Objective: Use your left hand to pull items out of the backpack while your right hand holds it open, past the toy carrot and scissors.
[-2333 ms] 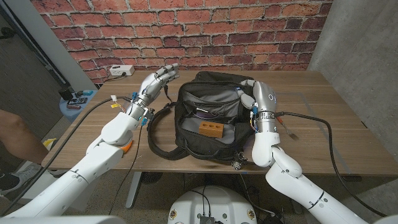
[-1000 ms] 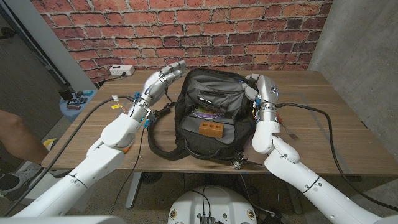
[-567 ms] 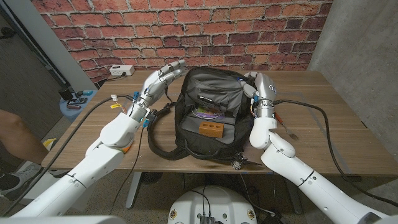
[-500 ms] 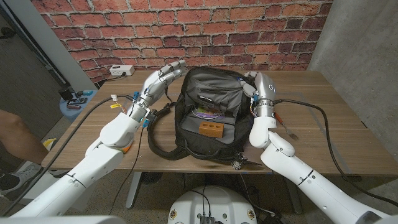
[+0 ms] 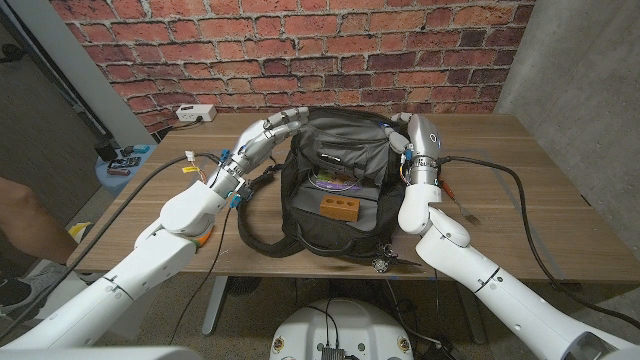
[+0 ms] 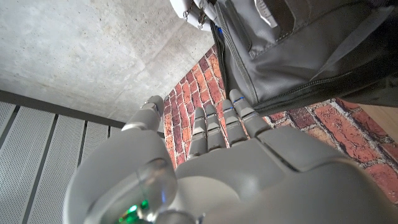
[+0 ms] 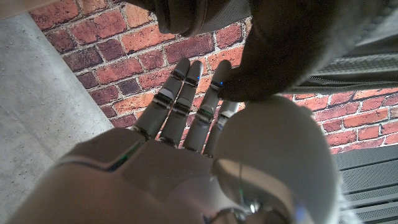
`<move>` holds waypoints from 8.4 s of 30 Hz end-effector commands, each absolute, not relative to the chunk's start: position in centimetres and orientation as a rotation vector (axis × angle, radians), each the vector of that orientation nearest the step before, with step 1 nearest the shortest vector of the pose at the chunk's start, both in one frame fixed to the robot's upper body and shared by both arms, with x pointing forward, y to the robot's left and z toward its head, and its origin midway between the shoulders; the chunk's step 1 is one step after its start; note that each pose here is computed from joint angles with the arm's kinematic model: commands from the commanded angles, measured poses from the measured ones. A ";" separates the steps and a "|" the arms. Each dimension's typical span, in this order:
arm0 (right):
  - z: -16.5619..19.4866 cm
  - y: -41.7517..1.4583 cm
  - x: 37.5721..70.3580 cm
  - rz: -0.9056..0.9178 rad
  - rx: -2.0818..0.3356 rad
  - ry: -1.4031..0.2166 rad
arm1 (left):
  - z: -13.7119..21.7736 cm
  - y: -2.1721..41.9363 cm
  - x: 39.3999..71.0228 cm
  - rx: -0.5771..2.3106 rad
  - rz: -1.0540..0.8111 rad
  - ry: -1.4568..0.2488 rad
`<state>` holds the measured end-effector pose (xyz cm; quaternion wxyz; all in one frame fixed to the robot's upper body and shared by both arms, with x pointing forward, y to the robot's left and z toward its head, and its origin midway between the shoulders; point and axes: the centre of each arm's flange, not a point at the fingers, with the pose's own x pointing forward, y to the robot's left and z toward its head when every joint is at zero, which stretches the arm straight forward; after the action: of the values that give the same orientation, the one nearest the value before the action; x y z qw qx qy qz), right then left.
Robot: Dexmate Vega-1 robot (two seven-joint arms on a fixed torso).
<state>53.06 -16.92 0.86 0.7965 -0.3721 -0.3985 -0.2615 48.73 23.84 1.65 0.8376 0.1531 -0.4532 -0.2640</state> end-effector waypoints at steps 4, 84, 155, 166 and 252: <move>1.9 -17.2 52.5 -0.572 -0.800 -0.870 | 2.1 23.0 49.1 0.459 -0.642 -0.886; 3.7 -16.7 51.9 -0.525 -0.810 -0.871 | 6.5 17.1 48.1 1.218 -0.737 -0.512; 3.1 -17.9 51.1 -0.556 -0.750 -0.869 | 7.7 9.2 50.0 1.687 -0.865 -0.366; 2.9 -17.8 51.3 -0.557 -0.746 -0.863 | 7.1 8.6 50.6 1.741 -0.832 -0.390; 0.9 -19.5 52.0 -0.558 -0.653 -0.839 | 1.8 6.2 49.5 1.974 -0.526 -0.478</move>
<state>52.03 -19.31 1.07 0.8241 -0.3062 -0.3958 -0.2655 50.17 6.27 1.98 0.5028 0.8120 -0.1829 -0.2333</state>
